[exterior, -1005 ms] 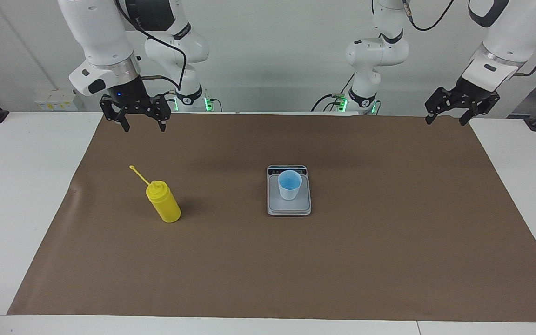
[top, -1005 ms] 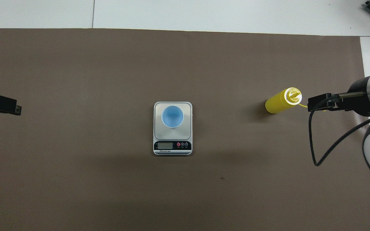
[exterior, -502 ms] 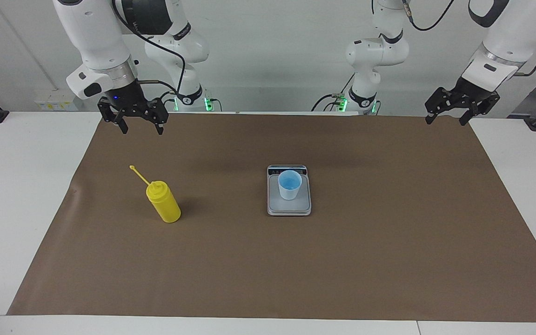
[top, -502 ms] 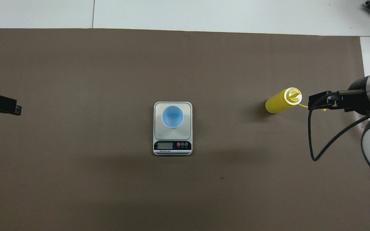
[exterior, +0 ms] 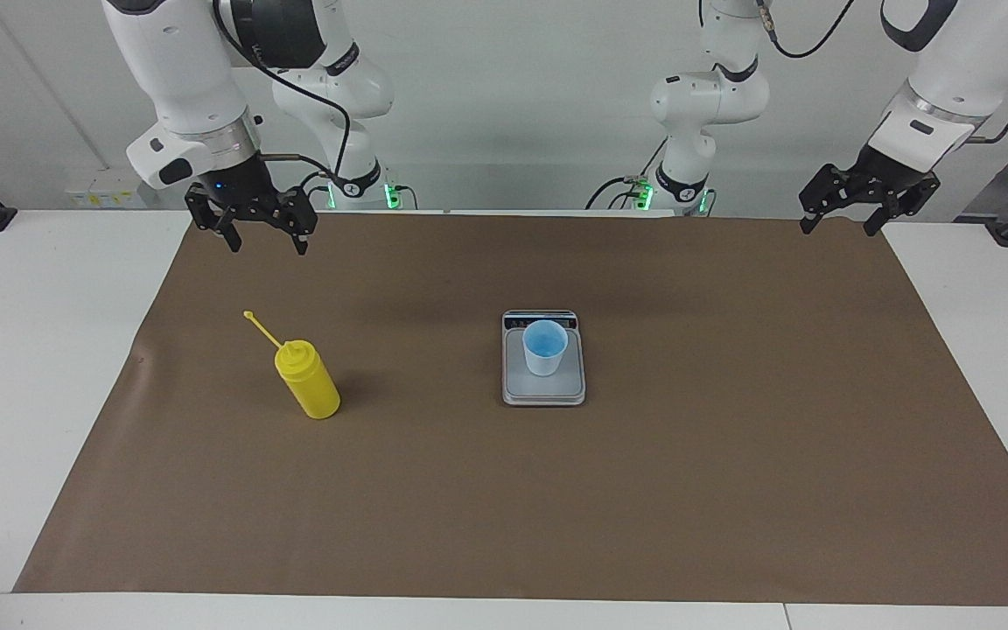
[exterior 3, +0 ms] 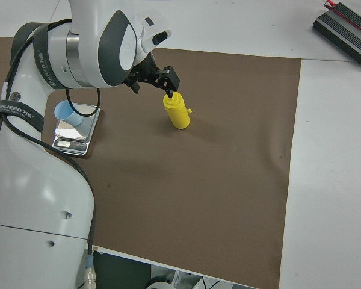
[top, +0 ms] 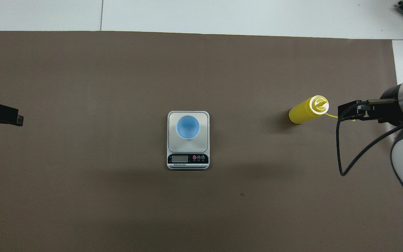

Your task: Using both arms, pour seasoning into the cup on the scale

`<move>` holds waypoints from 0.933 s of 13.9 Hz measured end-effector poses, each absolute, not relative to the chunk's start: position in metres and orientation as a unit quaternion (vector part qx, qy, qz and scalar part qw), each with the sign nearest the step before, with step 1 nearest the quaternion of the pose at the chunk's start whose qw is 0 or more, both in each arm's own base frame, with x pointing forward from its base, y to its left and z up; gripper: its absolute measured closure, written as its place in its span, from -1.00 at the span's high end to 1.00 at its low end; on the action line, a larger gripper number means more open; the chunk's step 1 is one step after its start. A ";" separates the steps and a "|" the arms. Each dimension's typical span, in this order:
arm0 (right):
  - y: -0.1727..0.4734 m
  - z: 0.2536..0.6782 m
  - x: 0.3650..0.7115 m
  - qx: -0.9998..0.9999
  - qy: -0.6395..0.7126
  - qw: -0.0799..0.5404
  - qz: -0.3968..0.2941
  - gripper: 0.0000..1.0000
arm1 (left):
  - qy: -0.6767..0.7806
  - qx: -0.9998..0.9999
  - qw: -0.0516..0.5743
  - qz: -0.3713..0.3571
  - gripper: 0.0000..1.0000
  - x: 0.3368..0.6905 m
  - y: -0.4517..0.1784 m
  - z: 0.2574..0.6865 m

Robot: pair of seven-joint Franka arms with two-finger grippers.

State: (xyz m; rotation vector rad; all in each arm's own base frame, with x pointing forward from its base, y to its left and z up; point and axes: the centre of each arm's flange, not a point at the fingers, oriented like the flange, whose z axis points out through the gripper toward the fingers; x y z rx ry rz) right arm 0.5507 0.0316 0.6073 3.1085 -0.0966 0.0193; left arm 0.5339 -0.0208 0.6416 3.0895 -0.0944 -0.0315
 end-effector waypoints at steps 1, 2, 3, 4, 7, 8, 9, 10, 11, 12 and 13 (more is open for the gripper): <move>0.031 0.607 0.551 0.999 -0.031 0.016 0.006 1.00 | -0.031 0.999 0.025 -0.010 1.00 0.534 -0.021 0.642; 0.031 0.607 0.551 0.999 -0.032 0.016 0.006 1.00 | -0.031 0.999 0.025 -0.010 1.00 0.534 -0.021 0.642; 0.031 0.607 0.551 0.999 -0.032 0.016 0.006 1.00 | -0.031 0.999 0.025 -0.010 1.00 0.534 -0.021 0.642; 0.031 0.607 0.551 0.999 -0.032 0.016 0.006 1.00 | -0.031 0.999 0.024 -0.010 1.00 0.534 -0.021 0.642; 0.031 0.607 0.551 0.999 -0.032 0.016 0.006 1.00 | -0.032 0.999 0.011 -0.009 1.00 0.534 -0.020 0.642; 0.031 0.607 0.551 0.999 -0.032 0.016 0.006 1.00 | -0.033 0.999 0.009 -0.009 1.00 0.534 -0.021 0.642; 0.031 0.607 0.551 0.999 -0.032 0.016 0.006 1.00 | -0.034 0.999 0.008 -0.009 1.00 0.534 -0.022 0.642; 0.031 0.607 0.551 0.999 -0.032 0.016 0.006 1.00 | -0.035 0.999 0.008 -0.009 1.00 0.534 -0.022 0.642; 0.031 0.607 0.551 0.999 -0.032 0.016 0.006 1.00 | -0.035 0.999 0.008 -0.009 1.00 0.534 -0.022 0.642; 0.031 0.607 0.551 0.999 -0.032 0.016 0.006 1.00 | -0.035 0.999 0.008 -0.009 1.00 0.534 -0.022 0.642; 0.031 0.607 0.551 0.999 -0.032 0.016 0.006 1.00 | -0.035 0.999 0.008 -0.009 1.00 0.534 -0.023 0.642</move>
